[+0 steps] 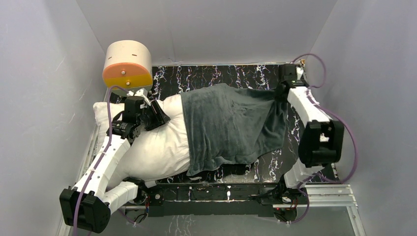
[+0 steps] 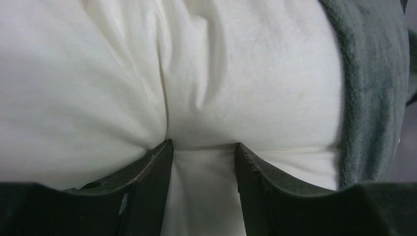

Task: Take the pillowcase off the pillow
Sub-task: Remove the pillow from the pillowcase.

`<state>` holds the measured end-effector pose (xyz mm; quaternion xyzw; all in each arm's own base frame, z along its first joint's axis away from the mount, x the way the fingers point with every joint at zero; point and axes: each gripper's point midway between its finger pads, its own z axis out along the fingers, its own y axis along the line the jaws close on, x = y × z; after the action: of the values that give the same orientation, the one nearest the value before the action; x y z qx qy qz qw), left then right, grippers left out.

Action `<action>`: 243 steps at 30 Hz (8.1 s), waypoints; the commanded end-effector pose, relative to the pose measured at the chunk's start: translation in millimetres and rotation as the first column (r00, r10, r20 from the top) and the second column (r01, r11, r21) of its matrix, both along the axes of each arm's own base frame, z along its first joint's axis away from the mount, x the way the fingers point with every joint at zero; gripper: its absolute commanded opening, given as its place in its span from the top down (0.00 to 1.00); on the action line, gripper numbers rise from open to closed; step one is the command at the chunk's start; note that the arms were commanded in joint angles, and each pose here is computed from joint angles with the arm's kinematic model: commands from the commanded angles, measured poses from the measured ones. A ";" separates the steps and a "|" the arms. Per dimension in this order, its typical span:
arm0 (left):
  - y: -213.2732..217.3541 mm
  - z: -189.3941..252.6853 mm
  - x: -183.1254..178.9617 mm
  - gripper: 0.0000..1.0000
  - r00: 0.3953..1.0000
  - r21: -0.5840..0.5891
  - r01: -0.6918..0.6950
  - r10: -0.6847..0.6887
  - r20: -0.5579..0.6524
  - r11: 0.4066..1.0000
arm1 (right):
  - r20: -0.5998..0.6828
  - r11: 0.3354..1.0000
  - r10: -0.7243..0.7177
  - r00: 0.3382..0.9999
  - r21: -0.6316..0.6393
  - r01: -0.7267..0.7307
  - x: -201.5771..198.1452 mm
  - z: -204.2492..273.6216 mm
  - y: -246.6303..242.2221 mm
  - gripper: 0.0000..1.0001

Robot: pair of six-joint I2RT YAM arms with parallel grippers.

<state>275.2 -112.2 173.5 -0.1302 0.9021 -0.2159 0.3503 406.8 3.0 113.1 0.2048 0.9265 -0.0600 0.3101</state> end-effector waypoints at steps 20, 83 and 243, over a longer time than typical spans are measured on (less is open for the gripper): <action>31.0 -58.3 -17.7 0.69 0.975 -0.004 -0.114 0.111 -0.192 0.994 | 0.296 0.852 0.085 0.951 0.474 -0.223 -12.7 115.7 8.1 0.89; -53.0 13.2 -71.1 0.22 0.941 0.296 0.335 -0.303 -0.148 0.894 | 0.346 0.631 0.697 0.628 0.118 -0.767 -171.6 107.2 288.7 0.37; -58.4 -61.0 -3.7 0.61 0.830 0.145 0.553 -0.527 -0.184 0.820 | 0.419 0.570 0.699 0.580 0.163 -0.805 -133.9 80.9 270.3 0.31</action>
<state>340.9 -170.5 175.7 0.1324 0.8976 -0.1853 0.3775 268.5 291.9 167.1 -0.1557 0.8479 0.3060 0.4040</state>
